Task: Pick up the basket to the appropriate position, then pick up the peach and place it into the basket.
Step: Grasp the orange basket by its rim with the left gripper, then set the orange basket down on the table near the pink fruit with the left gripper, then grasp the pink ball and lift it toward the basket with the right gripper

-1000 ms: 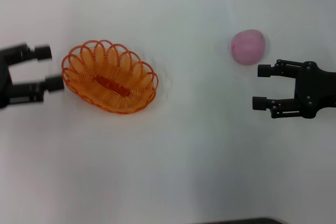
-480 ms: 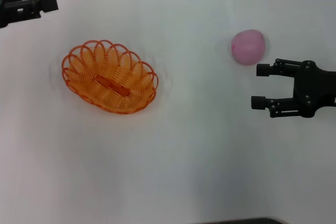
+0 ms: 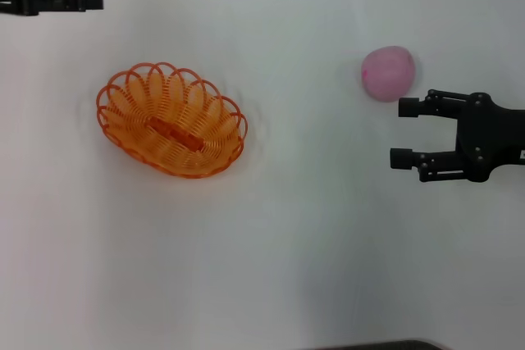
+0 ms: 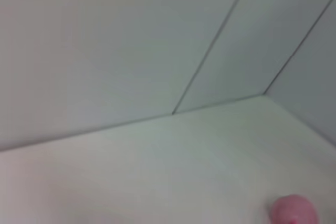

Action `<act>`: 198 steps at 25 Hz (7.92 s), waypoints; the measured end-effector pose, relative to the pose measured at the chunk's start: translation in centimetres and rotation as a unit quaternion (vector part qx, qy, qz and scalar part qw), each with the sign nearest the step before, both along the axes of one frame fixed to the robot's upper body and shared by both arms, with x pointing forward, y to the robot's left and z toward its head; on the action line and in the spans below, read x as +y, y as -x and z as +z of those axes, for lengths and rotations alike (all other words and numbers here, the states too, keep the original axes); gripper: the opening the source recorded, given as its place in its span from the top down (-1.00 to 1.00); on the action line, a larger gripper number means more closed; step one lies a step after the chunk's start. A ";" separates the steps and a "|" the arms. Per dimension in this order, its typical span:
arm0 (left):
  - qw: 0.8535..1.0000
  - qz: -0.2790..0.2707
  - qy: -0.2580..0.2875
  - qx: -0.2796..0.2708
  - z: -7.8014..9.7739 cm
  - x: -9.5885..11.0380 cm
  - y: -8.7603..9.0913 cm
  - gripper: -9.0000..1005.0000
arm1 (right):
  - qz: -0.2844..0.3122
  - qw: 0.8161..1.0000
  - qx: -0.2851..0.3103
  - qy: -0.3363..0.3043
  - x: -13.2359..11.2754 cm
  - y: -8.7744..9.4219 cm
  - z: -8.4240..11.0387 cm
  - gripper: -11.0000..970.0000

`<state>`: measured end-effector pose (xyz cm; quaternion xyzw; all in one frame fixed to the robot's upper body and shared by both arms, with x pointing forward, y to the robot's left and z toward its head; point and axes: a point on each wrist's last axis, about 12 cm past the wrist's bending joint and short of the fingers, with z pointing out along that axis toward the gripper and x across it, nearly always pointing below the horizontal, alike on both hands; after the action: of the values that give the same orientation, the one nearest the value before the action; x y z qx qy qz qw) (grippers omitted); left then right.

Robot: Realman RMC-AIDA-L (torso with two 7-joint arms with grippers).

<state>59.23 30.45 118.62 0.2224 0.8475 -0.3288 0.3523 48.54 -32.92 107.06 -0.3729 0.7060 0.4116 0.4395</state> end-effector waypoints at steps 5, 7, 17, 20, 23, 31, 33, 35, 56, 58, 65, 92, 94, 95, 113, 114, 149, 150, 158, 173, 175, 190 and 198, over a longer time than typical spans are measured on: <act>0.997 -0.007 -0.069 0.038 0.4 -1.7 -1.5 -0.74 | 0.002 1.000 -0.002 0.000 0.2 -0.1 0.0 -0.87; 0.994 -0.011 -0.095 0.047 0.6 -2.4 -1.9 -0.74 | 0.002 1.000 -0.002 -0.001 0.3 -0.1 0.0 -0.87; 0.960 0.002 -0.269 0.073 -0.6 -6.0 -4.2 -0.74 | 0.006 1.000 -0.005 -0.003 0.6 -0.3 0.1 -0.87; 0.950 -0.011 -0.299 0.084 -1.4 -7.4 -4.6 -0.74 | 0.006 1.000 -0.005 -0.003 0.7 -0.4 0.1 -0.87; 0.945 -0.025 -0.311 0.097 -2.2 -8.4 -4.9 -0.72 | 0.007 1.000 -0.005 -0.005 0.8 -0.4 0.1 -0.87; 0.942 -0.026 -0.319 0.103 -4.1 -9.0 -5.3 -0.66 | 0.006 1.000 -0.005 -0.006 1.1 -0.4 -0.1 -0.87; 0.941 -0.027 -0.320 0.105 -4.6 -9.0 -5.3 -0.65 | 0.006 1.000 -0.005 -0.006 1.1 -0.4 -0.1 -0.87; 0.940 -0.029 -0.322 0.110 -5.3 -9.2 -5.0 -0.63 | 0.006 1.000 -0.005 -0.006 1.1 -0.5 -0.1 -0.87; 0.939 -0.040 -0.326 0.105 -6.4 -9.6 -4.5 0.12 | 0.002 1.000 -0.010 -0.006 1.6 -0.5 -0.3 -0.87; 0.939 -0.042 -0.325 0.106 -6.3 -9.6 -4.5 0.24 | 0.003 1.000 -0.011 -0.005 1.6 -0.5 -0.3 -0.87; 0.944 -0.050 -0.309 0.110 -6.1 -9.9 -4.3 0.64 | 0.003 1.000 -0.011 -0.005 1.6 -0.5 -0.3 -0.87; 0.979 0.064 -0.076 0.175 -3.4 -4.0 -2.5 0.87 | 0.006 1.000 -0.016 -0.004 1.7 -0.8 -0.1 -0.87; 0.977 0.086 -0.066 0.186 -4.3 -3.8 -2.1 0.87 | 0.007 1.000 -0.018 -0.004 1.7 -0.8 -0.1 -0.87; 0.975 0.096 -0.060 0.190 -4.8 -3.7 -1.9 0.87 | 0.008 1.000 -0.020 -0.004 1.8 -0.8 -0.1 -0.87; 0.958 0.172 0.007 0.230 -10.0 -2.1 1.5 0.87 | 0.009 1.000 -0.028 -0.003 2.0 -0.5 -0.4 -0.87; 0.958 0.170 0.007 0.230 -10.1 -2.1 1.6 0.87 | 0.009 1.000 -0.028 -0.003 2.0 -0.5 -0.4 -0.87; 0.983 0.156 0.016 0.096 -7.4 0.9 1.3 -0.61 | 0.011 1.000 -0.024 -0.005 2.1 -0.6 -0.5 -0.87; 0.984 0.154 0.028 0.081 -7.2 1.2 1.5 -0.61 | 0.011 1.000 -0.024 -0.005 2.1 -0.6 -0.5 -0.87; 0.986 0.087 0.107 -0.092 -5.7 3.1 4.5 -0.61 | 0.011 1.000 -0.023 -0.006 2.2 -0.6 -0.4 -0.87; 0.970 -0.111 0.065 -0.204 -8.1 2.2 11.2 -0.60 | 0.008 1.000 -0.011 -0.008 2.1 -1.0 -0.1 -0.85; 0.974 -0.118 0.052 -0.188 -8.8 2.4 11.9 -0.59 | 0.006 1.000 -0.010 -0.009 2.0 -1.1 0.0 -0.84; 0.983 -0.122 0.023 -0.132 -10.5 3.4 14.2 -0.59 | -0.005 1.000 0.006 -0.009 1.8 -1.6 0.3 -0.82; 0.983 -0.126 0.025 -0.132 -10.5 3.2 14.1 -0.59 | -0.010 1.000 0.006 -0.027 1.4 -2.1 1.3 -0.82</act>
<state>45.15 33.66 108.14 0.3597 0.7505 -0.3593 0.4223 50.64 -31.49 108.33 -0.3515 0.7006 0.4285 0.4495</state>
